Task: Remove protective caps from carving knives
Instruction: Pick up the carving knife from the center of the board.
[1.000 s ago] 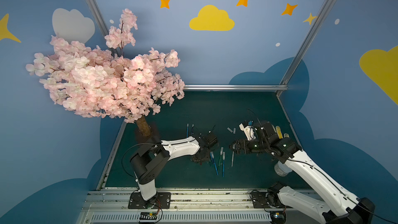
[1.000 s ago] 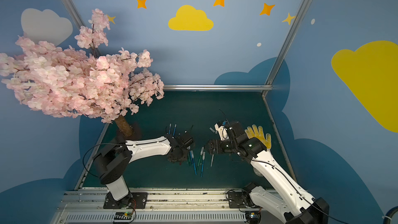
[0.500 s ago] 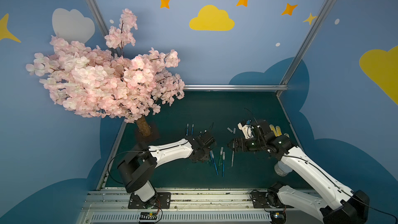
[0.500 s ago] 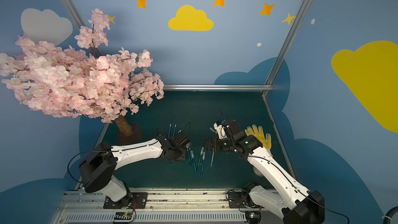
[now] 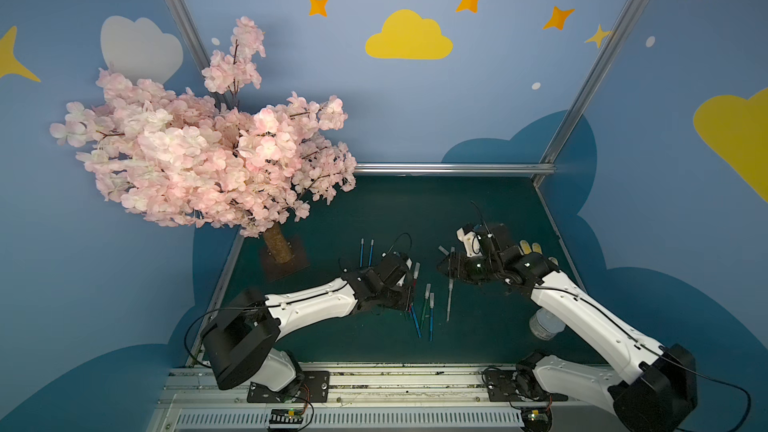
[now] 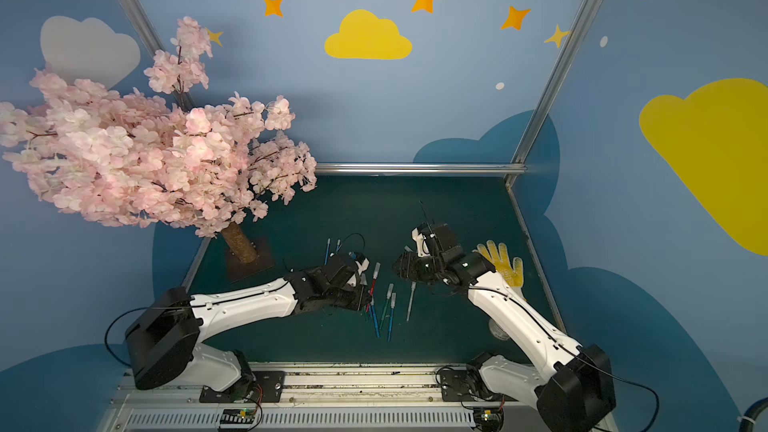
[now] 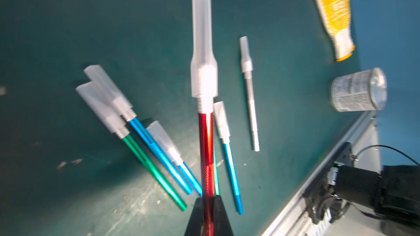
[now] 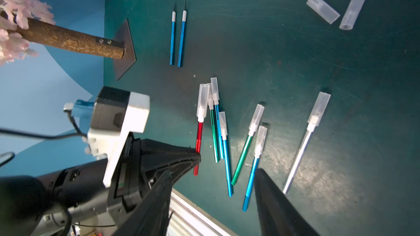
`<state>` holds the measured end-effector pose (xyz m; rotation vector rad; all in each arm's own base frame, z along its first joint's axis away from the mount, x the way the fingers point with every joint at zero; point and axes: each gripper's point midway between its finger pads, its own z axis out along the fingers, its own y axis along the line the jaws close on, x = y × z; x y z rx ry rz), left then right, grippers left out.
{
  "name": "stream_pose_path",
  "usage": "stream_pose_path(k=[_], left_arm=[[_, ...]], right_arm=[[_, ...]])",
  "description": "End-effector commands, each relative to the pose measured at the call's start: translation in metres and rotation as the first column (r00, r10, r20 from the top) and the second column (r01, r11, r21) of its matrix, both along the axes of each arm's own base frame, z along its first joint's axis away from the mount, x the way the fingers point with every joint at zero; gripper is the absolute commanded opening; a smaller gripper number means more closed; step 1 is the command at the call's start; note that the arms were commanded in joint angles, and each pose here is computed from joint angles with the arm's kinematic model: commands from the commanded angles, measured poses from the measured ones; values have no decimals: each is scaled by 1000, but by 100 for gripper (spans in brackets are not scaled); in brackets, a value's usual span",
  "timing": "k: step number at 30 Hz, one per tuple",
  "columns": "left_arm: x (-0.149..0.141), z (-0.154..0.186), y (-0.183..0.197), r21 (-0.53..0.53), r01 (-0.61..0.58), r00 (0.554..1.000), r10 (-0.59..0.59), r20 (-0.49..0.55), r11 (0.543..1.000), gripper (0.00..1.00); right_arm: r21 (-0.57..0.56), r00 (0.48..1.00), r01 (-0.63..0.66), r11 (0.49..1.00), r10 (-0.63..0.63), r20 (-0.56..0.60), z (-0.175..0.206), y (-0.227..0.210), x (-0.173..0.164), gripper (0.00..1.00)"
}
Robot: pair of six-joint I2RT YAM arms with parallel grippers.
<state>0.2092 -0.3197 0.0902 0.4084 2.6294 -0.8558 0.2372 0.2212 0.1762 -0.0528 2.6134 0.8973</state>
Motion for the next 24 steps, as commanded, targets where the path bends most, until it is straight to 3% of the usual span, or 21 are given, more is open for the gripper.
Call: stream_pose_path(k=[1, 24], left_arm=[[-3, 17, -14, -88, 62, 997, -59, 42, 994, 8], [-10, 35, -33, -212, 125, 991, -114, 63, 969, 8]], right_arm=[[36, 999, 26, 999, -27, 27, 13, 9, 14, 55], [34, 999, 34, 999, -33, -19, -2, 30, 44, 37]])
